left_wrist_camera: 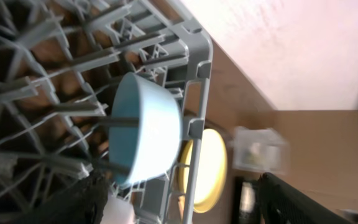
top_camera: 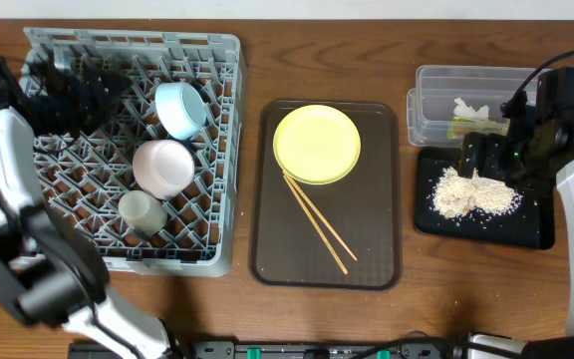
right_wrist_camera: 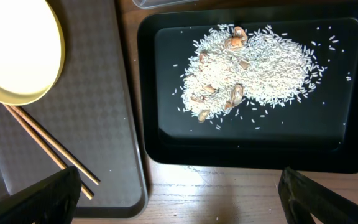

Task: Sort waste into correct bins and load items into the dishwasher
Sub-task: 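Reach the left gripper to the chopsticks and grasp one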

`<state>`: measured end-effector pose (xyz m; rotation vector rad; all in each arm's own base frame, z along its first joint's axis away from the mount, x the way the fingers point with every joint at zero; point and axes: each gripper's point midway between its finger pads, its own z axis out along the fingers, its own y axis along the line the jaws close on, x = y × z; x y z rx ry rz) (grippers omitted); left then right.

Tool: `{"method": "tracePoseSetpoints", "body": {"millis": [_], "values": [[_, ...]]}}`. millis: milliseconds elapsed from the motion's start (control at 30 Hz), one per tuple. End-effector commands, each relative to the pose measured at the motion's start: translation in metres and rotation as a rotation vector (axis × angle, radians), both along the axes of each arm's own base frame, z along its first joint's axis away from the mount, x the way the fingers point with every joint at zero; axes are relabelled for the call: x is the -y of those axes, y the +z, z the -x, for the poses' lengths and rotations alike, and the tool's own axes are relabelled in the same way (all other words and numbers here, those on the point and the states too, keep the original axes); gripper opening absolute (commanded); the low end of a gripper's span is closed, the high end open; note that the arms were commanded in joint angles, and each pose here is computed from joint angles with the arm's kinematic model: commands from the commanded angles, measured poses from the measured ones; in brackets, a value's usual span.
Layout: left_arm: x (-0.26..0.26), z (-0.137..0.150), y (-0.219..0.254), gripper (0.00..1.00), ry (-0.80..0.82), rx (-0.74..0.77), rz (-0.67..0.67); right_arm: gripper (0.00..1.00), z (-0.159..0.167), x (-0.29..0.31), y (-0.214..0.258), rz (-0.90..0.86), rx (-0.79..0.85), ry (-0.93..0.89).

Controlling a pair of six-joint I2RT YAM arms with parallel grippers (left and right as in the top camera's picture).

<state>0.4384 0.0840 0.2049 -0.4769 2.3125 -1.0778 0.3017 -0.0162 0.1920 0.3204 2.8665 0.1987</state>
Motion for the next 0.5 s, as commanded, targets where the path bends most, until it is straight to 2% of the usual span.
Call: {"method": "tracePoseSetpoints", "body": {"millis": [0,100,333,467], "values": [[0.011,0.016,0.026,0.85,0.049,-0.031,-0.245,0.99,-0.001,0.002,0.006,0.003,0.021,-0.014],[0.042,0.038,0.03,0.86,0.033,-0.122,-0.319,0.99,-0.001,0.002,0.007,0.003,0.022,-0.014],[0.108,0.104,0.003,0.88,0.094,-0.514,-0.477,0.99,-0.001,0.002,0.006,0.003,0.02,-0.014],[0.143,0.127,-0.006,0.88,0.081,-0.591,-0.558,0.99,0.0,0.002,0.006,0.003,0.017,-0.014]]}}
